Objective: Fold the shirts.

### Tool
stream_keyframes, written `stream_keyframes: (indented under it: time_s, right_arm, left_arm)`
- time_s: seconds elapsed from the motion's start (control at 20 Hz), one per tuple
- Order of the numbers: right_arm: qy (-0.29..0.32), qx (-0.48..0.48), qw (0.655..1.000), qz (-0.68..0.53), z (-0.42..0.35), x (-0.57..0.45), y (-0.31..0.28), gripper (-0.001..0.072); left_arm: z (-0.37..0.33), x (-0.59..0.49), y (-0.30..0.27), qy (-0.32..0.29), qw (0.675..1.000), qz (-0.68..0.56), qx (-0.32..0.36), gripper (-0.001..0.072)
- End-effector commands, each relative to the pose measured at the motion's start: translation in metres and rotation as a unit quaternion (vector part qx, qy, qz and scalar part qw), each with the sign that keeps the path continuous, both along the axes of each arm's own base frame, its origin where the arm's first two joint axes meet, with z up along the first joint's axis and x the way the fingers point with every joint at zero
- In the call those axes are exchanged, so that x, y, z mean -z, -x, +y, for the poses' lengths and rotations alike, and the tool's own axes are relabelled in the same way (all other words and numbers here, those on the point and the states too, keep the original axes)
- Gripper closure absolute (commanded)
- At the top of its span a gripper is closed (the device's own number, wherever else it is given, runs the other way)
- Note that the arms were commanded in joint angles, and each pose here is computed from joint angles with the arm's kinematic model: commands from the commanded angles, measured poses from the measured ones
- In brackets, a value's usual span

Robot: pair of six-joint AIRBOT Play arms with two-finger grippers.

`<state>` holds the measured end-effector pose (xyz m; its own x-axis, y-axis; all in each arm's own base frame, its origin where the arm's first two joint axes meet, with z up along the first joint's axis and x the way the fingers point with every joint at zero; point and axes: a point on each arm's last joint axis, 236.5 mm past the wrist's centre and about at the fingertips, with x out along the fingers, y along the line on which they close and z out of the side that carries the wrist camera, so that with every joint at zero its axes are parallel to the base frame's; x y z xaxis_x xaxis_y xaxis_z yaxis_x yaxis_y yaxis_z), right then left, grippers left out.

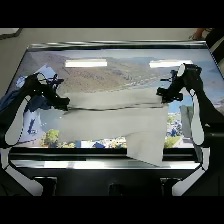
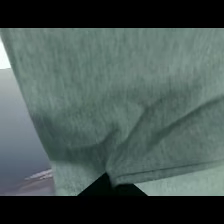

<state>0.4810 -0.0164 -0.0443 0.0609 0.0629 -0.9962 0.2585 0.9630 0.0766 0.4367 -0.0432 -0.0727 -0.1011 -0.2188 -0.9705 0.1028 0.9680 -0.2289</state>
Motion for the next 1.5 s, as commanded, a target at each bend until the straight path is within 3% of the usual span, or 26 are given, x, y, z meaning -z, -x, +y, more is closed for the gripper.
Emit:
stream_keyframes:
  time_s: [0.0,0.05,0.1,0.2,0.35,0.45,0.6,0.85,1.0,1.1,1.25,1.3,1.45]
  right_arm:
    - [0.012,0.029,0.999,-0.028,-0.006,-0.017,-0.006,0.0554]
    - [0.000,0.033,0.999,-0.025,0.000,-0.021,-0.003,0.0312]
    - [-0.005,0.024,1.000,-0.020,0.002,-0.026,0.002,0.0276]
    - [0.003,-0.013,1.000,0.000,-0.009,-0.043,0.022,0.0236]
    - [-0.020,0.008,0.997,0.077,-0.049,-0.061,0.077,0.0229]
    - [-0.034,0.046,0.992,0.115,-0.072,-0.057,0.117,0.0229]
    - [-0.046,0.076,0.992,0.092,-0.076,-0.032,0.160,0.0231]
    - [-0.083,0.056,0.991,0.084,-0.044,0.004,0.195,0.0252]
    - [-0.085,0.050,0.991,0.092,-0.043,0.008,0.200,0.0205]
    - [-0.086,0.046,0.991,0.095,-0.042,0.008,0.202,0.0206]
    - [-0.119,0.034,0.985,0.124,-0.024,0.024,0.223,0.0206]
    - [-0.135,0.034,0.981,0.133,-0.014,0.033,0.232,0.0206]
    - [-0.171,0.059,0.975,0.128,0.008,0.059,0.242,0.0205]
  left_arm:
    - [-0.007,-0.011,0.017,0.015,0.999,0.039,0.010,0.0351]
    - [-0.012,-0.015,0.021,0.026,0.998,0.047,0.009,0.0078]
    - [-0.012,-0.020,0.025,0.028,0.998,0.054,0.009,0.0057]
    - [-0.005,-0.037,0.032,0.027,0.998,0.055,0.007,0.0059]
    - [0.015,-0.061,0.043,0.020,0.997,0.046,-0.051,0.0071]
    - [0.024,-0.053,0.073,0.022,0.995,0.061,-0.071,0.0161]
    - [0.030,-0.005,0.140,0.022,0.990,0.073,-0.118,0.0164]
    - [0.017,0.031,0.194,0.076,0.980,0.091,-0.158,0.0177]
    - [0.004,0.037,0.185,0.101,0.976,0.073,-0.180,0.0185]
    - [-0.001,0.043,0.181,0.105,0.973,0.062,-0.194,0.0310]
    - [0.000,0.047,0.172,0.102,0.971,0.044,-0.213,0.0624]
    - [0.001,0.047,0.170,0.101,0.971,0.040,-0.214,0.0675]
    - [0.000,0.046,0.171,0.102,0.972,0.038,-0.208,0.0676]
